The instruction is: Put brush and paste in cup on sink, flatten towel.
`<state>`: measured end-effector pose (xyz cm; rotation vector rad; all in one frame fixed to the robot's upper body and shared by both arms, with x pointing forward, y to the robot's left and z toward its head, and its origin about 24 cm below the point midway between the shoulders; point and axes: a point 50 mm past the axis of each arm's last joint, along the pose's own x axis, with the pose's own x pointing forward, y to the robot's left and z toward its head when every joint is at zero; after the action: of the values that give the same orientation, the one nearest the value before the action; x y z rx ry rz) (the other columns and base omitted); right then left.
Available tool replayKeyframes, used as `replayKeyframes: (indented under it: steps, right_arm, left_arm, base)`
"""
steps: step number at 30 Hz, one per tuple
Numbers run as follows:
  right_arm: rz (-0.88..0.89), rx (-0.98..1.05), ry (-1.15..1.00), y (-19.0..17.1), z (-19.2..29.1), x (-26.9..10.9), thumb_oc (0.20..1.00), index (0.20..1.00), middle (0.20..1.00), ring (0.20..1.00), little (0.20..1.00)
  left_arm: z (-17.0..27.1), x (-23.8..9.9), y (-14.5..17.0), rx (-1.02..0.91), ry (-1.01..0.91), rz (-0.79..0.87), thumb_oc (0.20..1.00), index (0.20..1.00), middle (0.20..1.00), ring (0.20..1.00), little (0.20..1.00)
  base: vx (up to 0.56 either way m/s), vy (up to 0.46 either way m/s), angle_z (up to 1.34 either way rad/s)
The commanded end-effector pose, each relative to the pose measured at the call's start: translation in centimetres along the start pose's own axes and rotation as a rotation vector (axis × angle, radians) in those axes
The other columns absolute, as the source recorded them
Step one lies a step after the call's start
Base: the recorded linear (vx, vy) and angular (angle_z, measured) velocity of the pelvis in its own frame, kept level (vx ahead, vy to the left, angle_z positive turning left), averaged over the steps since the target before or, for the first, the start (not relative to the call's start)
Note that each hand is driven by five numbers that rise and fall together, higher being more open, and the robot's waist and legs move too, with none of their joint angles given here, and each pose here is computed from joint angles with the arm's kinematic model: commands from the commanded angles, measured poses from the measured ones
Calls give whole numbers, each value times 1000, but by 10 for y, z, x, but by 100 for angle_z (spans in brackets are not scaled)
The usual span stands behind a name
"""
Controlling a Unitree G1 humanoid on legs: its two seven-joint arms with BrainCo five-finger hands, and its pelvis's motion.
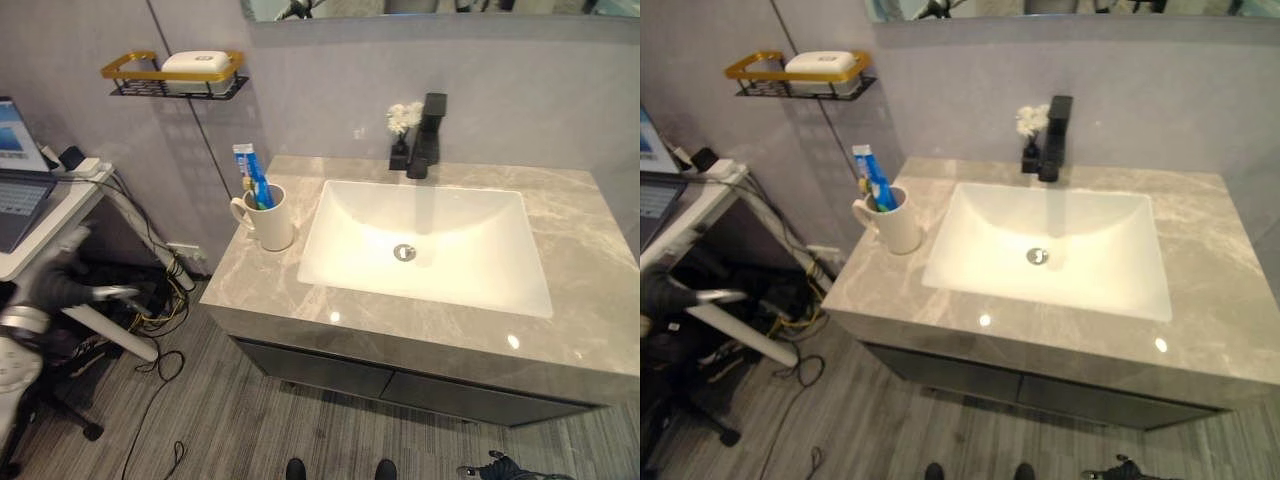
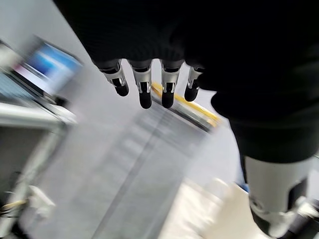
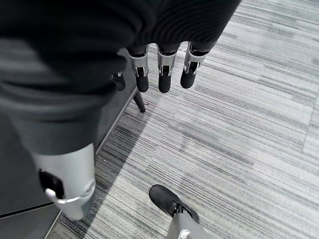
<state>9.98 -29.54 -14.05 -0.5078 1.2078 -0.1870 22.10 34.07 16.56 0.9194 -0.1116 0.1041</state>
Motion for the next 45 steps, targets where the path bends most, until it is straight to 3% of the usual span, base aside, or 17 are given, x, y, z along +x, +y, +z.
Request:
replayKeyframes:
  steps: [1,8,9,10,15,24,25,26,27,28,33,45]
  right_arm:
    - [-14,-25,-50,1,18,2,1000,1000,1000,1000,1000]
    - [8,-94,12,2,1,0,1000,1000,1000,1000,1000]
    - [7,-94,12,2,1,0,1000,1000,1000,1000,1000]
    - [16,-112,32,3,-3,0,1000,1000,1000,1000,1000]
    - [25,-131,7,6,5,1,1000,1000,1000,1000,1000]
    - [31,-171,-56,10,22,2,1000,1000,1000,1000,1000]
    - [55,-214,-88,14,36,2,1000,1000,1000,1000,1000]
    - [44,-251,-112,19,39,2,1000,1000,1000,1000,1000]
    - [41,-247,-110,18,38,2,1000,1000,1000,1000,1000]
    - [12,-242,-131,16,42,2,1000,1000,1000,1000,1000]
    - [0,-250,-159,17,54,2,1000,1000,1000,1000,1000]
    - [-6,-257,-193,23,62,1,1000,1000,1000,1000,1000]
  left_arm:
    - [21,6,52,-32,-109,175,1000,1000,1000,1000,1000]
    - [35,-1,67,-106,-186,231,1000,1000,1000,1000,1000]
    - [35,-1,67,-107,-186,231,890,890,890,890,890]
    - [37,0,65,-147,-206,235,200,200,200,200,200]
    - [56,3,50,-247,-311,153,200,200,200,200,200]
    - [79,-1,42,-193,-388,55,200,200,200,200,200]
    - [-29,3,6,-326,48,158,200,200,200,200,200]
    - [-43,15,-54,-318,166,41,200,200,200,200,200]
    - [-42,17,-55,-320,162,39,200,200,200,200,200]
    - [-28,26,-85,-320,126,-56,200,200,200,200,200]
    - [-29,39,-120,-305,167,-107,200,200,200,200,200]
    - [-14,53,-142,-283,131,-150,200,200,200,200,200]
  base:
    - [11,30,-6]
    - [9,23,-5]
    - [0,0,0]
    - [0,0,0]
    - [0,0,0]
    - [-5,-19,0]
    - [-42,-50,2]
    - [-44,-37,0]
    - [-28,-28,4]
    - [-29,-25,5]
    - [-47,-37,-1]
    - [-26,-5,3]
